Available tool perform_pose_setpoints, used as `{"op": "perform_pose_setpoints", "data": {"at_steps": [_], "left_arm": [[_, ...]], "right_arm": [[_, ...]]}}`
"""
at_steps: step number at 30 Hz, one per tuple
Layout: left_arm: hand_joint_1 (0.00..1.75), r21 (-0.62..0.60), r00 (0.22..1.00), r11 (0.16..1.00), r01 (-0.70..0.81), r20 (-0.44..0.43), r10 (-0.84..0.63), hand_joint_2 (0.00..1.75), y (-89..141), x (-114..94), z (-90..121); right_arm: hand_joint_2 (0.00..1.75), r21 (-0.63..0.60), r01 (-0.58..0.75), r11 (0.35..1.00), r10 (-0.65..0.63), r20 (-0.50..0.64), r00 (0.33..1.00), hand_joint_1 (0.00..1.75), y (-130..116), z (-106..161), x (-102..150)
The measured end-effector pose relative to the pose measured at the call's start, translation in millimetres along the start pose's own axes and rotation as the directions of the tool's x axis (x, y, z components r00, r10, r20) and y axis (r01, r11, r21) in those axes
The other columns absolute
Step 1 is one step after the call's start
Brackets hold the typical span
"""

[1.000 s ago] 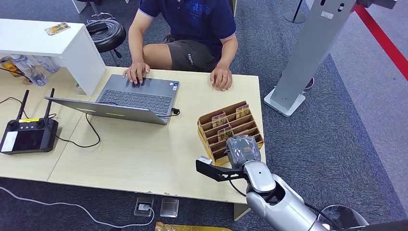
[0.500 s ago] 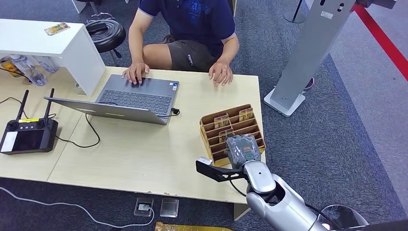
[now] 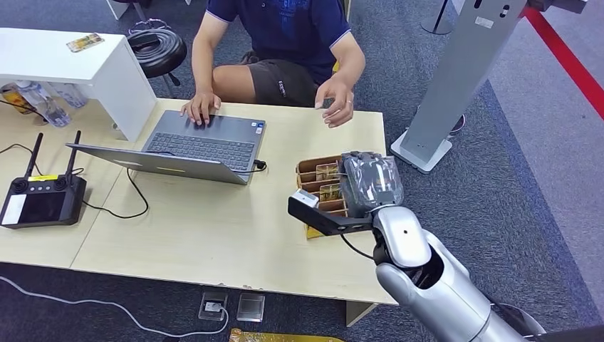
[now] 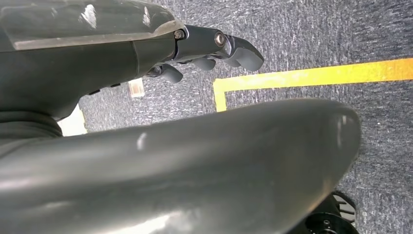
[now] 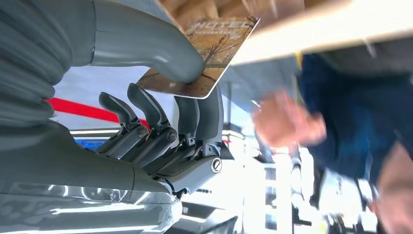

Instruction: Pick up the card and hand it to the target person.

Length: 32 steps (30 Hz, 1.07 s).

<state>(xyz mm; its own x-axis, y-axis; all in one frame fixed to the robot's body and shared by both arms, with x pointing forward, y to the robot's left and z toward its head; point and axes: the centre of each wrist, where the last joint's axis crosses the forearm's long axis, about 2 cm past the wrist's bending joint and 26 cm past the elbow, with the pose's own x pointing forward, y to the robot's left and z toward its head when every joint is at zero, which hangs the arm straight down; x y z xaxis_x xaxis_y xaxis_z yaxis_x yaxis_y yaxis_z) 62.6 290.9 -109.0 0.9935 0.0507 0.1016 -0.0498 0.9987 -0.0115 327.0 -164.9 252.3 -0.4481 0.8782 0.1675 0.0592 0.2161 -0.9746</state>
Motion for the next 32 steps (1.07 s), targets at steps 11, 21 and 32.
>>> {"op": "perform_pose_setpoints", "data": {"at_steps": [11,21,32], "left_arm": [[0.0,-0.009,0.996,0.997,0.082,0.033,-0.082,0.0,-1.8,6.8,0.4],[0.0,-0.008,0.997,0.997,0.077,0.018,-0.077,0.0,-2.1,7.4,0.4],[0.0,-0.009,0.997,0.997,0.074,-0.001,-0.074,0.0,1.0,4.6,0.2]], "right_arm": [[1.75,-0.081,-0.073,0.994,0.077,0.042,0.996,1.64,-59.4,-83.5,-11.3],[1.75,0.062,-0.144,0.988,0.143,0.014,0.99,0.82,-28.6,-130.9,-4.0],[1.75,0.126,-0.183,0.975,0.188,-0.03,0.982,0.0,-5.9,-134.3,-9.3]]}}
